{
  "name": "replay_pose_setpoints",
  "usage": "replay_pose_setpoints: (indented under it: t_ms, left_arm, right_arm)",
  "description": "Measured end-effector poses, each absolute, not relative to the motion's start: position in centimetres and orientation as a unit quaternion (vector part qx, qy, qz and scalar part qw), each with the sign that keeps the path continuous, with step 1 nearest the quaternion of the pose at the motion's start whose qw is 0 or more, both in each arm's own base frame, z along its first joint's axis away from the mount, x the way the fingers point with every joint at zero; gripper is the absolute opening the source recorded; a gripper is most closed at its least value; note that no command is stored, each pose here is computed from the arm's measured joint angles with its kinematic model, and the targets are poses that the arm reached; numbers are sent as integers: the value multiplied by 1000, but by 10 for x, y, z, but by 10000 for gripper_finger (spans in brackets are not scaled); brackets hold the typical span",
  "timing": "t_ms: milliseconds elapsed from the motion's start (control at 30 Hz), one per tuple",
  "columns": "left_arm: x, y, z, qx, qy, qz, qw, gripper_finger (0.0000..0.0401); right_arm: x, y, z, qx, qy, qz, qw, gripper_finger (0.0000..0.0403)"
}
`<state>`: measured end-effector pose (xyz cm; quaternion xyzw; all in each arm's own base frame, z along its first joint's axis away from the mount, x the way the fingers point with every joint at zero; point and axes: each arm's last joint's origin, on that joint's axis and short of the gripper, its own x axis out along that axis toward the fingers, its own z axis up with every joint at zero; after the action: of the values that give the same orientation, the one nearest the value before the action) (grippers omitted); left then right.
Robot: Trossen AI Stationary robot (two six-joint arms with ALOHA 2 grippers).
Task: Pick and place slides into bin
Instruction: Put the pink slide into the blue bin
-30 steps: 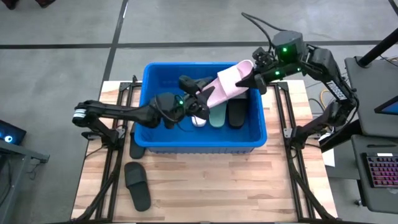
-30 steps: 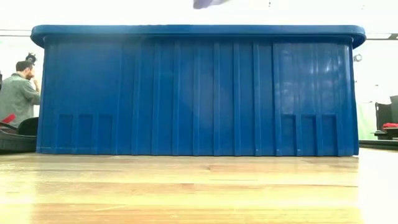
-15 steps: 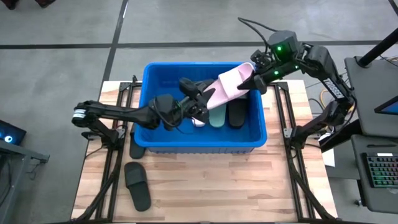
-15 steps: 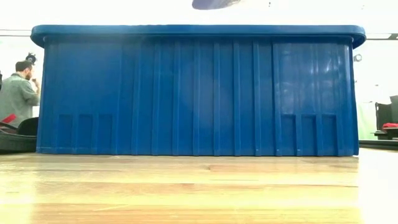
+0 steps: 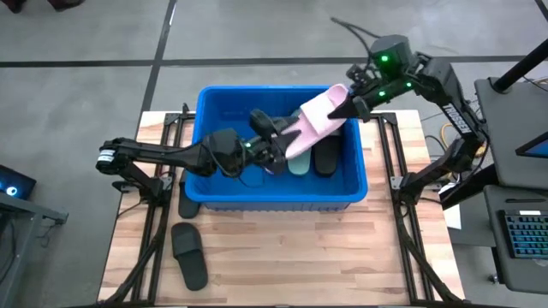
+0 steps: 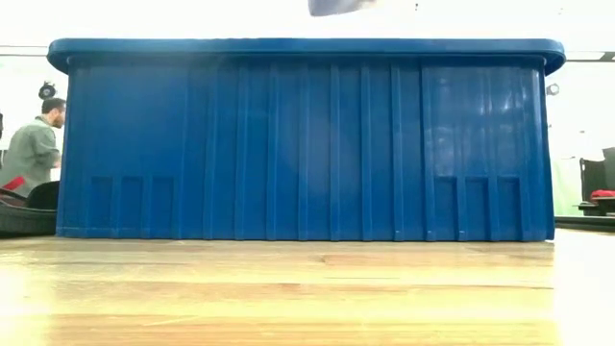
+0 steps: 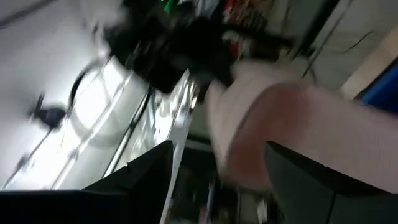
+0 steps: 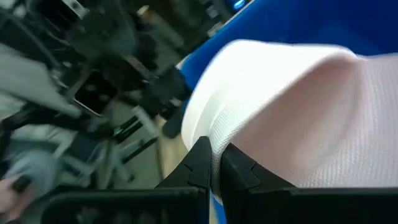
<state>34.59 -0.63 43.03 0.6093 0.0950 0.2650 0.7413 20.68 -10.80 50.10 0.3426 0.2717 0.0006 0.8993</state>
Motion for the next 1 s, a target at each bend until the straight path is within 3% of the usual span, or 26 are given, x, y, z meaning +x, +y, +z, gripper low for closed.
replay_pose_setpoints:
  t_ms: [433,800,900,1000]
  left_arm:
    - [355,1,419,640,114,241,721,237]
    - [363,16,412,631,124,244,726,234]
    - [364,18,412,613,118,252,740,209]
    - [364,18,412,608,116,252,744,154]
  right_arm:
    - [231,-118,486,389,296,91,868,8]
    - [247,-123,479,391,303,107,862,8]
    - [247,-122,480,387,299,111,865,8]
    - [248,-122,481,382,297,104,869,8]
